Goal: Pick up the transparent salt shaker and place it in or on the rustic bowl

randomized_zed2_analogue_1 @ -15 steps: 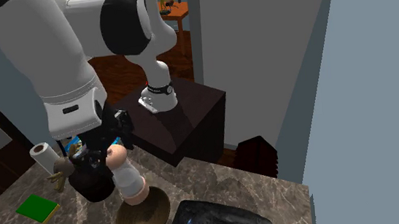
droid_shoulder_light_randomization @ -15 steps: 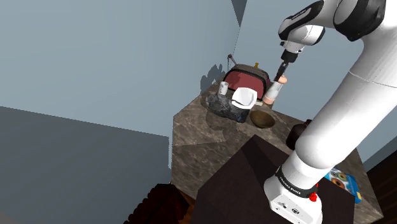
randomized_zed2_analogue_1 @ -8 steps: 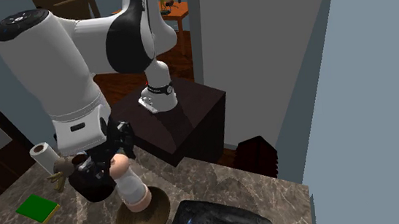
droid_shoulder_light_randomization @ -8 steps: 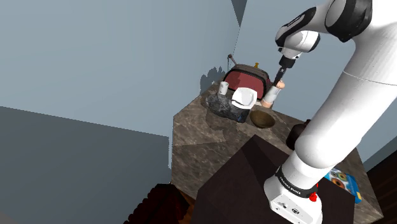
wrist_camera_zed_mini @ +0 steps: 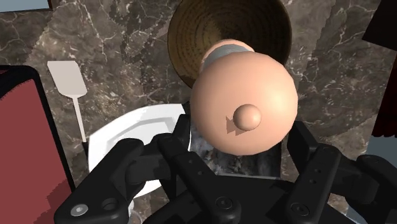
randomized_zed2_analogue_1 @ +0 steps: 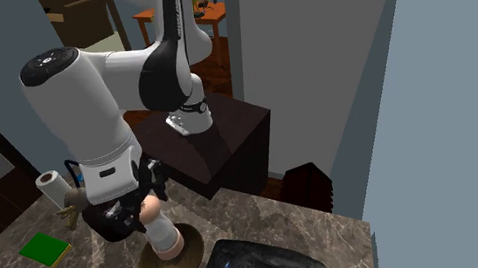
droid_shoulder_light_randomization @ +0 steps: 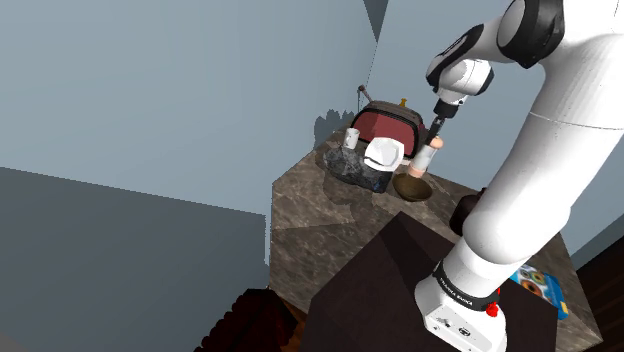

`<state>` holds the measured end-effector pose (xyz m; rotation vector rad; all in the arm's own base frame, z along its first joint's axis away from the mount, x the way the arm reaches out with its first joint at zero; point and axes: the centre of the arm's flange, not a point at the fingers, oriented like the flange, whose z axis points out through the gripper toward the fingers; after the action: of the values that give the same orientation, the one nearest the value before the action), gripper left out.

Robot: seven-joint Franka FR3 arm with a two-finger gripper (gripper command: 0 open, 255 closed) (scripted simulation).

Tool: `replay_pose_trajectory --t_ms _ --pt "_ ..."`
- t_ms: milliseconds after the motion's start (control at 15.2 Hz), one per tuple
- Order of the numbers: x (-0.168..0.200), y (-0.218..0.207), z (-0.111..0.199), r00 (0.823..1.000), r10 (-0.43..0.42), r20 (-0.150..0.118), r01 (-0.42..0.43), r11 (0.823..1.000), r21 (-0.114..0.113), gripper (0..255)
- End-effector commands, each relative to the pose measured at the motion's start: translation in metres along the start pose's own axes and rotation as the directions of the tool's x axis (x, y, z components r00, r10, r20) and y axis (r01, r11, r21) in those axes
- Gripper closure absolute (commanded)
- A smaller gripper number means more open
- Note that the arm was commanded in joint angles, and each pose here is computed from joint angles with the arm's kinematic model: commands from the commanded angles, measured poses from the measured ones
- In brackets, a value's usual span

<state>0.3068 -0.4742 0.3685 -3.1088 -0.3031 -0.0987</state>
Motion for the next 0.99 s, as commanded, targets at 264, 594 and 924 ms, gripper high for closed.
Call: replay_pose_trajectory --t_ms 264,594,924 --pt "-0.002 0.001 0.031 1.0 0.0 0.0 0.0 1.0 -0.001 255" --pt "-0.004 0.001 0.057 1.0 0.0 0.0 0.0 1.0 -0.001 255" --pt "-0.004 0.001 0.061 1.0 0.0 0.0 0.0 1.0 -0.001 255"
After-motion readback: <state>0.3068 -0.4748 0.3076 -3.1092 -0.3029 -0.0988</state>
